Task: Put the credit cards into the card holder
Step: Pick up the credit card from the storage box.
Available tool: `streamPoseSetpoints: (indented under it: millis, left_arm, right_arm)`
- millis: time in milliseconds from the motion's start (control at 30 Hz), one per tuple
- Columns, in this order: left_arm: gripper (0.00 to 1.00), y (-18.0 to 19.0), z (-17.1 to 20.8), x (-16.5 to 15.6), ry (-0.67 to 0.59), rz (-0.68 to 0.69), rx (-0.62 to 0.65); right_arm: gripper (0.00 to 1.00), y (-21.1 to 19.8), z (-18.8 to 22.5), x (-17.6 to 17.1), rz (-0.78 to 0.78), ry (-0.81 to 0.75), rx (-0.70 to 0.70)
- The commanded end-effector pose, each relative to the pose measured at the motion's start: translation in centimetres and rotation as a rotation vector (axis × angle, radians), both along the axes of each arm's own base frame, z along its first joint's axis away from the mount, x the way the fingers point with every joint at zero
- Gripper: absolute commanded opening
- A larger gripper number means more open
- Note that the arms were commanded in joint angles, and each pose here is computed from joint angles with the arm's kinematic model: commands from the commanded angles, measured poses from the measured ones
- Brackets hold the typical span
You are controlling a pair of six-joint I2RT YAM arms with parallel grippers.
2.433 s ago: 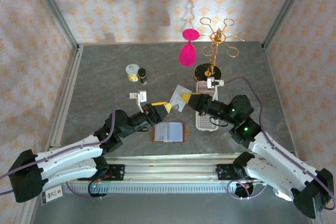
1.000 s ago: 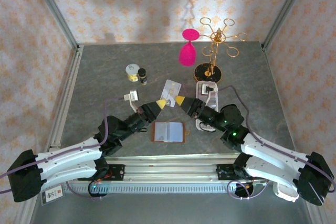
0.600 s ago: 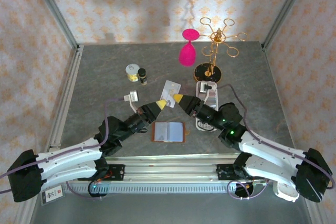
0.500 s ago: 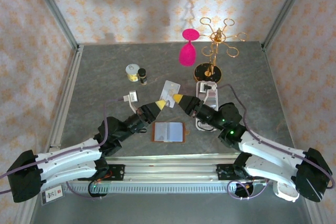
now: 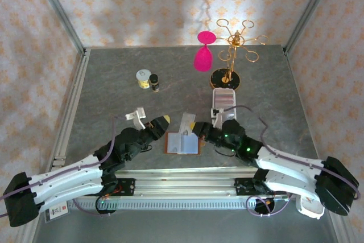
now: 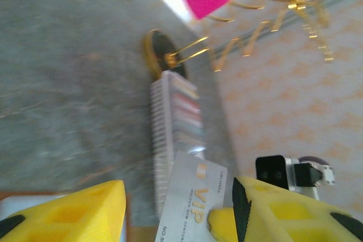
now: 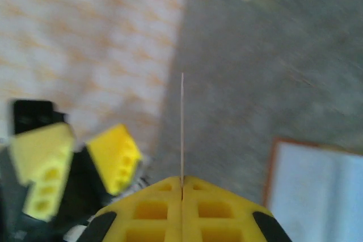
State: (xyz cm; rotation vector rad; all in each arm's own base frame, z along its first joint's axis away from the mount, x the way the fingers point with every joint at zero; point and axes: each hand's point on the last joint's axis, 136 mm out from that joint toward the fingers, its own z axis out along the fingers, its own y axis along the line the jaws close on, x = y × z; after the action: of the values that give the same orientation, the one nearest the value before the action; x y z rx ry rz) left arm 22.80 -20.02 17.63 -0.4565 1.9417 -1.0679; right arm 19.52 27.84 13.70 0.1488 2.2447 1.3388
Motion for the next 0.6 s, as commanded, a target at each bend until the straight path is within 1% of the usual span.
streamPoseSetpoints:
  millis: [0, 100, 267, 367, 567]
  left_arm:
    - [0.55, 1.5, -4.5, -0.5, 0.089, 0.041, 0.116]
    - [0.59, 1.2, -5.8, -0.6, 0.109, 0.022, 0.127]
    - [0.59, 0.8, -7.6, -0.7, 0.150, 0.001, 0.181]
    - [0.58, 0.5, -8.4, -0.8, 0.164, -0.015, 0.200]
    - [0.51, 0.3, -10.0, -1.0, 0.197, -0.030, 0.218]
  right_arm:
    - [0.00, 0.2, -2.2, 0.1, 0.003, 0.014, -0.069]
    - [0.00, 0.4, -4.7, 0.4, -0.006, 0.054, -0.130]
    - [0.00, 0.7, -6.2, 0.9, -0.022, 0.078, -0.148]
    - [0.00, 0.9, -6.6, 0.9, -0.019, 0.091, -0.149]
    - [0.00, 1.4, -6.4, 0.8, -0.009, 0.102, -0.111]
